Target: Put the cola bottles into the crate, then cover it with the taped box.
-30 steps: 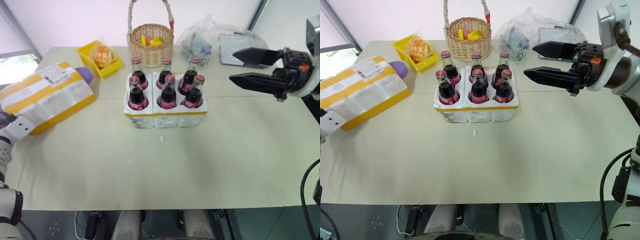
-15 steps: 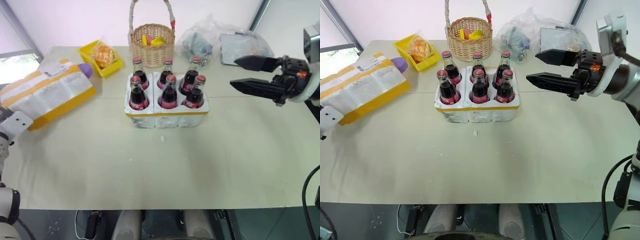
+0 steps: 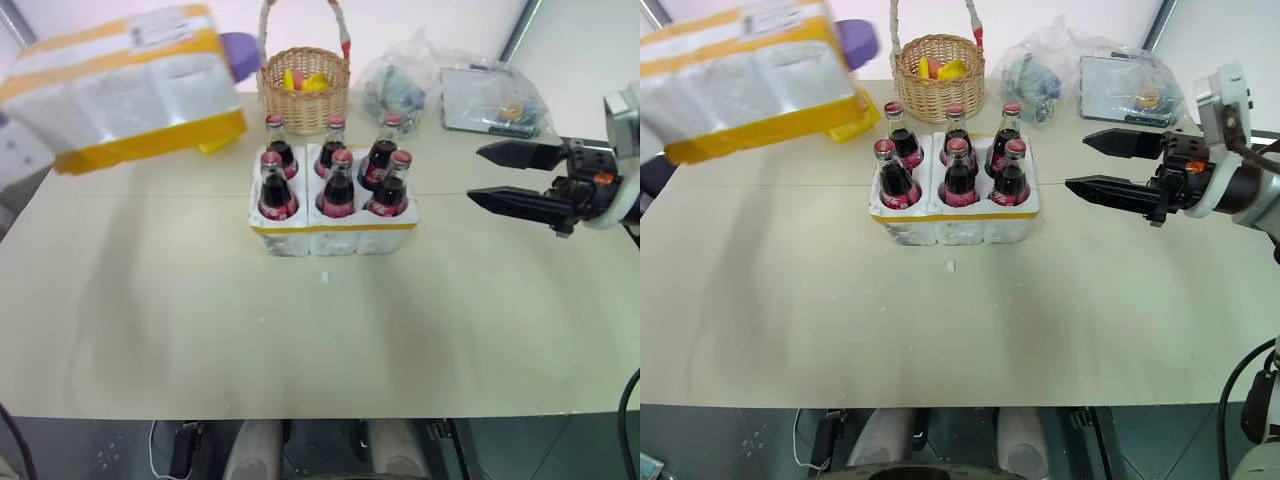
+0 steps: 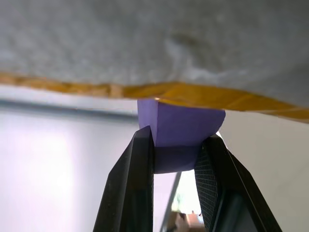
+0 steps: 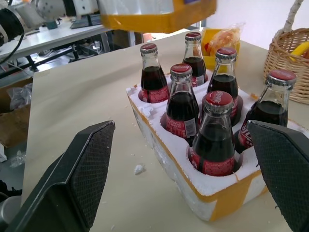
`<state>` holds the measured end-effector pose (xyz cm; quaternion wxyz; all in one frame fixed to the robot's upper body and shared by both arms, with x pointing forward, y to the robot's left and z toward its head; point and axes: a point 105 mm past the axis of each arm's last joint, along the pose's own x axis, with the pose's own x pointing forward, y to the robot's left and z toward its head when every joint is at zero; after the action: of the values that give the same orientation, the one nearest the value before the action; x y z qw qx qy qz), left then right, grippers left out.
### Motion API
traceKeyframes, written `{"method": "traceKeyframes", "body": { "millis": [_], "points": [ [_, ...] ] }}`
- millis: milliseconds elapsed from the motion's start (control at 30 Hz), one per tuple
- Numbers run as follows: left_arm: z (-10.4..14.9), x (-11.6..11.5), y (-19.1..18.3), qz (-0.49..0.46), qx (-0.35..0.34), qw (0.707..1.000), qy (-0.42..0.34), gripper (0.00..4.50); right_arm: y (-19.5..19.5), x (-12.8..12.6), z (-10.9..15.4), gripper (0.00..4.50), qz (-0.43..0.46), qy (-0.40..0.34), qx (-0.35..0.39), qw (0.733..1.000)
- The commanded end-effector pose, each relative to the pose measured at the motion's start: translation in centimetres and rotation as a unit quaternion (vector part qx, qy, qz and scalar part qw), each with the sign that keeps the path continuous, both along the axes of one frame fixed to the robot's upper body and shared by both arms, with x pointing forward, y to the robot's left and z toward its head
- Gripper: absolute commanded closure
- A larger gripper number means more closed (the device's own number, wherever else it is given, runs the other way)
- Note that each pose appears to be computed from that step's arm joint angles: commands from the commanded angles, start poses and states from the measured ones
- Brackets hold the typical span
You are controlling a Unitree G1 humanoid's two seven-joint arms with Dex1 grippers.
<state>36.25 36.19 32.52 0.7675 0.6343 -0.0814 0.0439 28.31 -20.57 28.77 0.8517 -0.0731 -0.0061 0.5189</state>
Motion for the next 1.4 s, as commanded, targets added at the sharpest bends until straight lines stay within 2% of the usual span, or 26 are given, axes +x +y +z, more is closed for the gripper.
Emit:
{"method": "traceKeyframes", "body": {
  "millis": [33, 167, 267, 500, 700, 833, 1333, 1400],
  "points": [
    [3.5, 0.4, -5.1, -0.062, 0.004, 0.998, -0.022, 3.48, 0.3, -0.4, 0.9, 0.00, 0.001, -0.032, 0.006, 0.999],
    [4.0, 1.1, -9.5, -0.097, 0.000, 0.995, -0.010, 3.48, 0.2, -0.3, 0.5, 0.00, -0.004, -0.030, 0.014, 0.999],
    [3.2, 1.3, -12.5, -0.118, 0.013, 0.993, 0.022, 3.48, -0.1, -0.2, 0.4, 0.00, -0.016, -0.028, 0.024, 0.999],
    [2.0, 0.1, -16.8, -0.152, 0.049, 0.985, 0.059, 3.48, -0.5, -0.3, 0.0, 0.00, -0.032, -0.024, 0.034, 0.999],
    [1.1, -0.9, -18.6, -0.140, 0.100, 0.982, 0.074, 3.48, -0.6, -0.1, -0.2, 0.00, -0.040, -0.024, 0.042, 0.998],
    [-0.2, -0.6, -18.7, -0.112, 0.130, 0.981, 0.086, 3.48, -0.4, 0.0, -0.1, 0.00, -0.040, -0.027, 0.053, 0.997],
    [-4.4, -1.0, -20.2, -0.125, 0.184, 0.967, 0.122, 3.48, -0.2, 0.4, -0.6, 0.00, -0.045, -0.029, 0.063, 0.997],
    [-4.6, -1.1, -20.1, -0.125, 0.191, 0.966, 0.122, 2.81, -0.3, 0.5, -0.8, 0.00, -0.046, -0.027, 0.061, 0.997]
  ]
}}
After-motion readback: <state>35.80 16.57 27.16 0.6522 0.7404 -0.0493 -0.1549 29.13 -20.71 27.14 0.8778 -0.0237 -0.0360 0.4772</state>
